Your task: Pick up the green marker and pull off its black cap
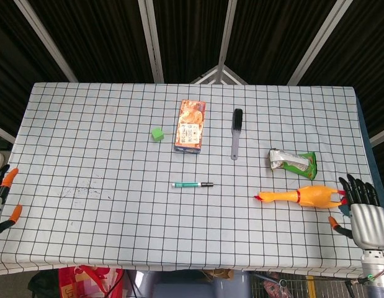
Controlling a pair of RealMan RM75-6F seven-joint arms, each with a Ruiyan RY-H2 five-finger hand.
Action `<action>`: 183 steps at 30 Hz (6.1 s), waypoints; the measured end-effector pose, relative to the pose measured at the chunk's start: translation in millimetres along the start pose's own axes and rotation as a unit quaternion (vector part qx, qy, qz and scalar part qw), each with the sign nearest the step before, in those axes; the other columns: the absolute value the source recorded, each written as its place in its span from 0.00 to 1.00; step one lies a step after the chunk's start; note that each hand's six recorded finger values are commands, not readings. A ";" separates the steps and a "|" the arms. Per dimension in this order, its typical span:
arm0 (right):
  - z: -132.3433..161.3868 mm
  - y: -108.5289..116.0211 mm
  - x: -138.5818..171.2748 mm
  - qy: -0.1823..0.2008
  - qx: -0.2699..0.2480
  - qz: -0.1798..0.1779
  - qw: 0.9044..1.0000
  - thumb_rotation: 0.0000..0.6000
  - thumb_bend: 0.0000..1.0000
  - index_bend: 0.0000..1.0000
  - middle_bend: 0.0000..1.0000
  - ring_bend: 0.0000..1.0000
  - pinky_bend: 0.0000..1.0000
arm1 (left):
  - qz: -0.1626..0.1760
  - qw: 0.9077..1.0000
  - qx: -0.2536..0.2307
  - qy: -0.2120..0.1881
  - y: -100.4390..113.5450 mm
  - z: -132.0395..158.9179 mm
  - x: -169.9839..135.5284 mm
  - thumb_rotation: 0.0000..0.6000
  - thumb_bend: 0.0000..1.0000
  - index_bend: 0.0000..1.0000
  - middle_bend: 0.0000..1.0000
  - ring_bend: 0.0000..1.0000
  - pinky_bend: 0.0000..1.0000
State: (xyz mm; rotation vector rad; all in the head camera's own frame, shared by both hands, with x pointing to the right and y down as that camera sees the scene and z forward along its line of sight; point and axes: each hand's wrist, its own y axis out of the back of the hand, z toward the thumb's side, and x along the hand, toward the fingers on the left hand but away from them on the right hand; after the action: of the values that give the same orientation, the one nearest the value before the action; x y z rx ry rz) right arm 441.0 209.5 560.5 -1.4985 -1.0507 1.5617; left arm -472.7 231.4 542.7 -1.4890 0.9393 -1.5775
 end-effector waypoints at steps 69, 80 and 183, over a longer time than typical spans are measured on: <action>21.7 -51.3 -25.4 -0.012 0.048 0.071 0.996 1.00 0.24 0.07 0.02 0.02 0.04 | -0.247 0.963 -0.057 -0.090 -75.3 377.1 156.2 1.00 0.47 0.40 0.00 0.00 0.00; 10.2 -52.3 -20.4 -0.021 0.046 0.071 0.996 1.00 0.24 0.07 0.02 0.01 0.04 | -0.243 0.967 -0.046 -0.067 -88.4 400.5 150.0 1.00 0.47 0.41 0.00 0.00 0.00; -11.5 -70.5 -18.4 -0.033 0.035 0.076 0.996 1.00 0.24 0.07 0.02 0.01 0.04 | -0.188 0.979 -0.025 -0.081 -115.7 426.8 149.2 1.00 0.54 0.58 0.07 0.00 0.00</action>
State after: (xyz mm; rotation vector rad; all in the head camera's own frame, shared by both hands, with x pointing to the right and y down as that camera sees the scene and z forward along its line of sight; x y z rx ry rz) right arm 451.0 222.4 632.5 -1.5188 -0.9263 1.7457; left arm -56.0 143.5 733.6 -1.8836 0.6344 -1.6692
